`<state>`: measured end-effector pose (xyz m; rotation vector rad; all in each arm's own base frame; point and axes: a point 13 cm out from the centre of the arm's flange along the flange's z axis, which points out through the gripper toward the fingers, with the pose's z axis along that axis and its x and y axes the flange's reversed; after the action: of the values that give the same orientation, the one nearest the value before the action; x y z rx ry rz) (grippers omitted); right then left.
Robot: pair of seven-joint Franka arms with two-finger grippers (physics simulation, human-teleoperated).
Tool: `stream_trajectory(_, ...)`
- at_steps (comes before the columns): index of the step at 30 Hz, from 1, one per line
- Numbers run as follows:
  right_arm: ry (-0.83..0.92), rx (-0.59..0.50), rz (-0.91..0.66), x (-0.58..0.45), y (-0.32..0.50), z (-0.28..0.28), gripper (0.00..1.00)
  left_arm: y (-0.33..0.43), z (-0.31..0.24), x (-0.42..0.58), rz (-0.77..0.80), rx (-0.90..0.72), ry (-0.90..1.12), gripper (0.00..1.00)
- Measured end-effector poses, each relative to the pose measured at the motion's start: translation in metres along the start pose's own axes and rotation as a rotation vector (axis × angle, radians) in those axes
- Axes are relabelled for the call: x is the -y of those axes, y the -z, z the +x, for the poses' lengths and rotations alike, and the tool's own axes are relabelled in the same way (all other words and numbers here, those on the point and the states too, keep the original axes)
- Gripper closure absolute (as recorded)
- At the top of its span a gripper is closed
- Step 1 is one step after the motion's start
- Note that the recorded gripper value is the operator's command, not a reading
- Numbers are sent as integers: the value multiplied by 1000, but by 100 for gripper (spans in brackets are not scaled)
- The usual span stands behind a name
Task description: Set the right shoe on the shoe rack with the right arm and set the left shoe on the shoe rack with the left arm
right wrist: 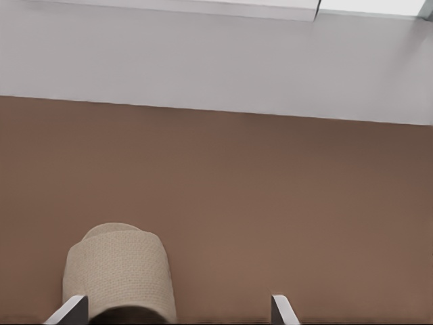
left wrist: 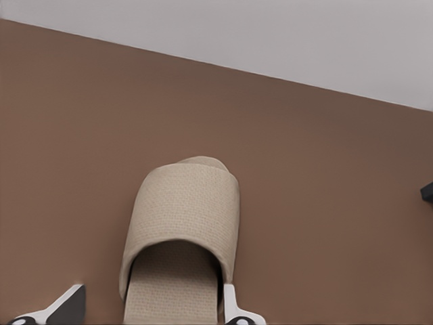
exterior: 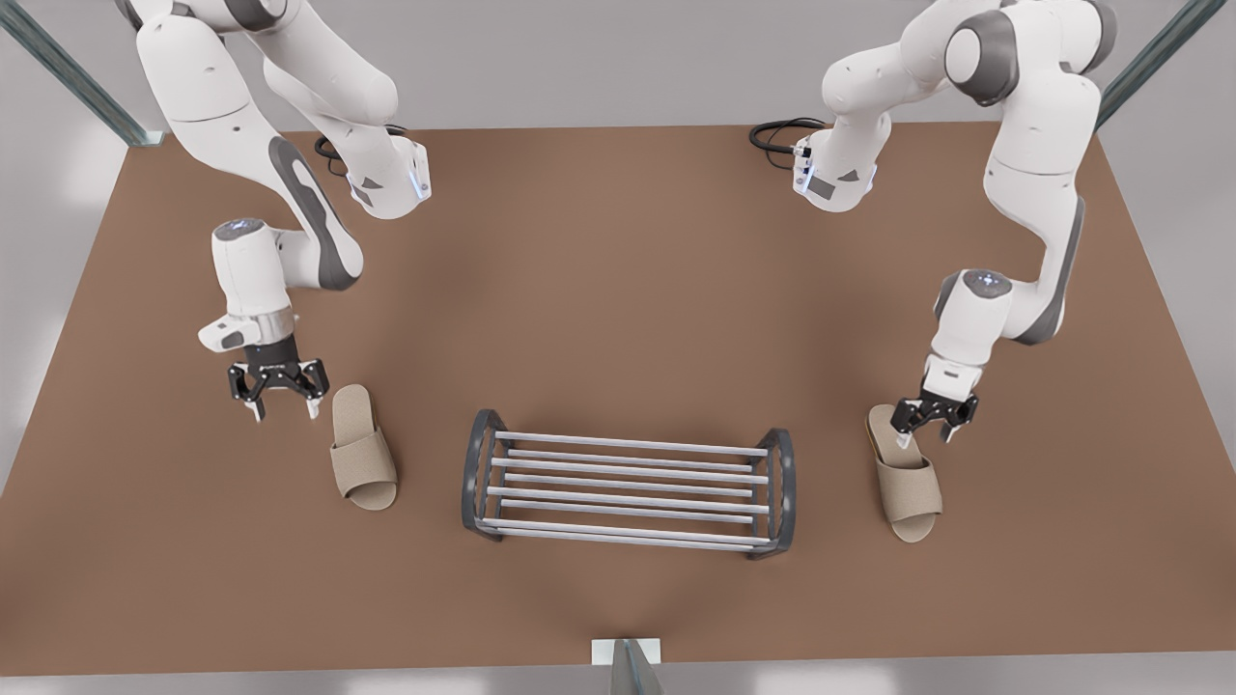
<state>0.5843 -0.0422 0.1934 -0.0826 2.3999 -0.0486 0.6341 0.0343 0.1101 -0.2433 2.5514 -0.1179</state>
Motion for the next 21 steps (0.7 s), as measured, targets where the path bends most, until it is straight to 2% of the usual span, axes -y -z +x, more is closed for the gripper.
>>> stream_trajectory(8, 41, -37, -23, 5, -36, 23, 0, -23, 16, -15, -53, -19, 48, 1)
stream_trajectory(21, 113, -63, -65, -8, -71, 37, 0, -39, 7, -21, -38, 18, 96, 1)
